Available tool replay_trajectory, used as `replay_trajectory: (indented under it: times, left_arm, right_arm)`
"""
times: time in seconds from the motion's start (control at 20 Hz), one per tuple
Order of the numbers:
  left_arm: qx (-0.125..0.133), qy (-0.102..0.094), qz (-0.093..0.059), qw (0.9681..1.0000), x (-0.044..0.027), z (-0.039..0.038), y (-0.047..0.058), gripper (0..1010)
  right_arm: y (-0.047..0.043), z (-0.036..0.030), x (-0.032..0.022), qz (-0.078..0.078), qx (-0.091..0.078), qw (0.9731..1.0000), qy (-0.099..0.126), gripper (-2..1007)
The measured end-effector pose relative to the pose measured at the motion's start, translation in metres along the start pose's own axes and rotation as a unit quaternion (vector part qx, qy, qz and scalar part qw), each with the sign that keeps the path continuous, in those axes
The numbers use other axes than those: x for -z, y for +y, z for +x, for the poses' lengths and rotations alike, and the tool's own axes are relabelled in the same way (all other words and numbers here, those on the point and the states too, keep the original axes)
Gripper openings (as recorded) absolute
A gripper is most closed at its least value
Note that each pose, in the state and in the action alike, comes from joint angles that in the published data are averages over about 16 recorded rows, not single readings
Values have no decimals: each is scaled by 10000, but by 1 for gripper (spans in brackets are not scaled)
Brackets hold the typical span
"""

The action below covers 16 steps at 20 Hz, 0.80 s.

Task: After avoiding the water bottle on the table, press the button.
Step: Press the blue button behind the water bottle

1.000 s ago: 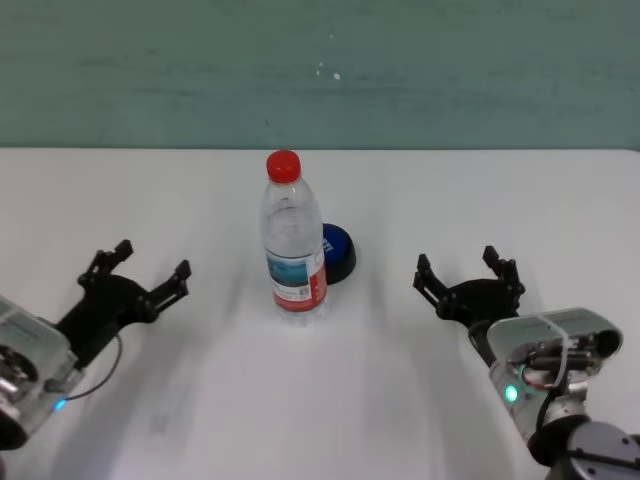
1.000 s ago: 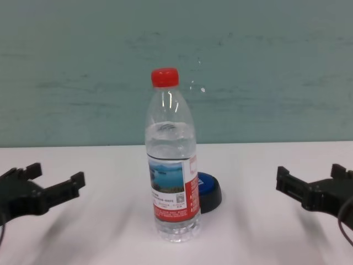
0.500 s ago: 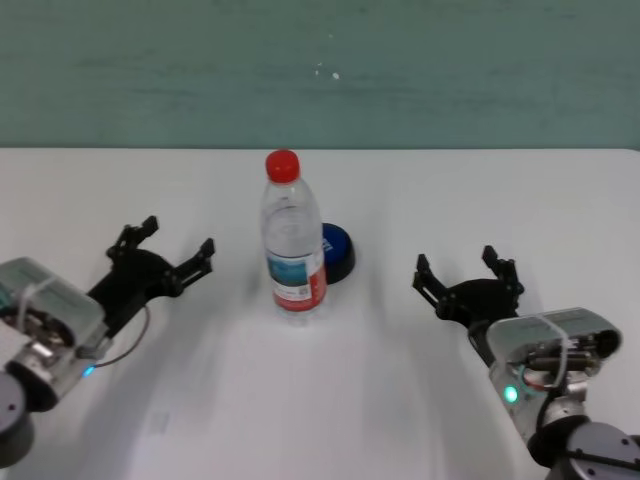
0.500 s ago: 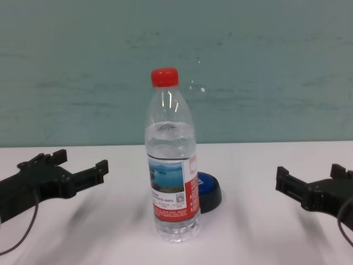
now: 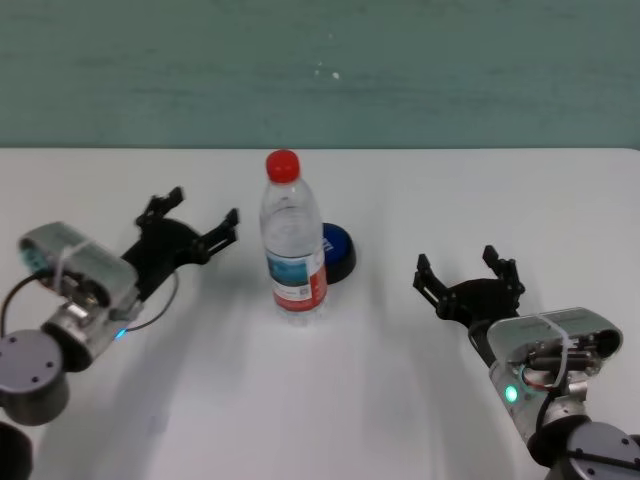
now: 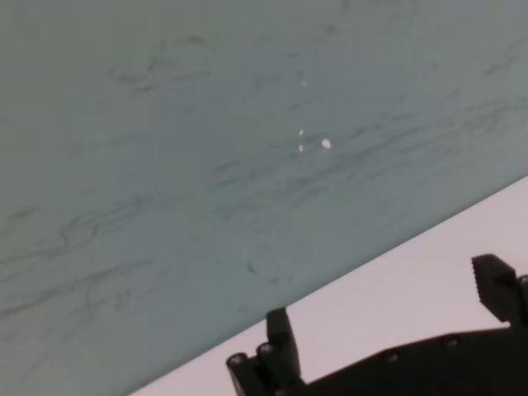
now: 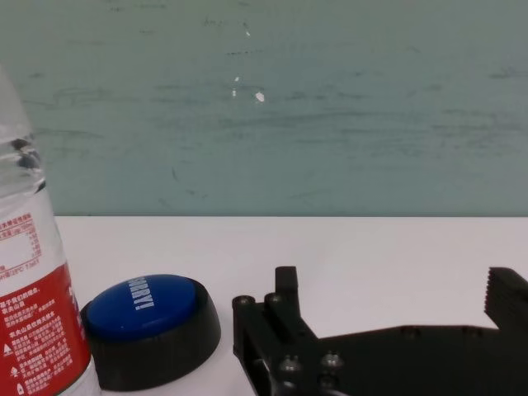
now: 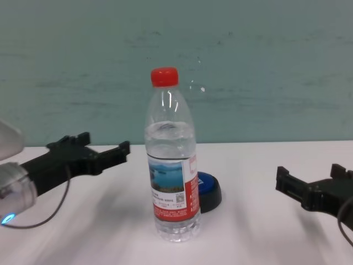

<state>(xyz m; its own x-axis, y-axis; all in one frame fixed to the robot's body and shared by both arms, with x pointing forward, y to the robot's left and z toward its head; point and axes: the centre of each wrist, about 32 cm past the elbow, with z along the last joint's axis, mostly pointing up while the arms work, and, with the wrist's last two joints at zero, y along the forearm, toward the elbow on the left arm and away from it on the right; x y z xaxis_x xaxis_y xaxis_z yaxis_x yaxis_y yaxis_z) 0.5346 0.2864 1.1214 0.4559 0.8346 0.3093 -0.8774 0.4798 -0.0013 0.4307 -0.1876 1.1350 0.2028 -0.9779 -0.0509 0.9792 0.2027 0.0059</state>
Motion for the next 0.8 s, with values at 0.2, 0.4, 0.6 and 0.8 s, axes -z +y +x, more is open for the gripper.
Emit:
replay_trajectory:
  times: [0.2, 0.4, 0.6, 0.8]
  left_arm:
    - [21, -12, 2, 10000, -9, -16, -149, 1000]
    - [63, -26, 28, 10000, -4, -35, -265, 1000]
    - [120, -41, 70, 9999, 9, -58, -351, 1000]
    - [177, -50, 108, 9998, 21, -84, -411, 1000]
  right_arm:
    - [0, 0, 0, 0, 0, 10000, 0, 1004]
    - [0, 0, 0, 0, 0, 10000, 0, 1004]
    - [0, 0, 0, 0, 0, 10000, 0, 1004]
    - [0, 0, 0, 0, 0, 10000, 0, 1004]
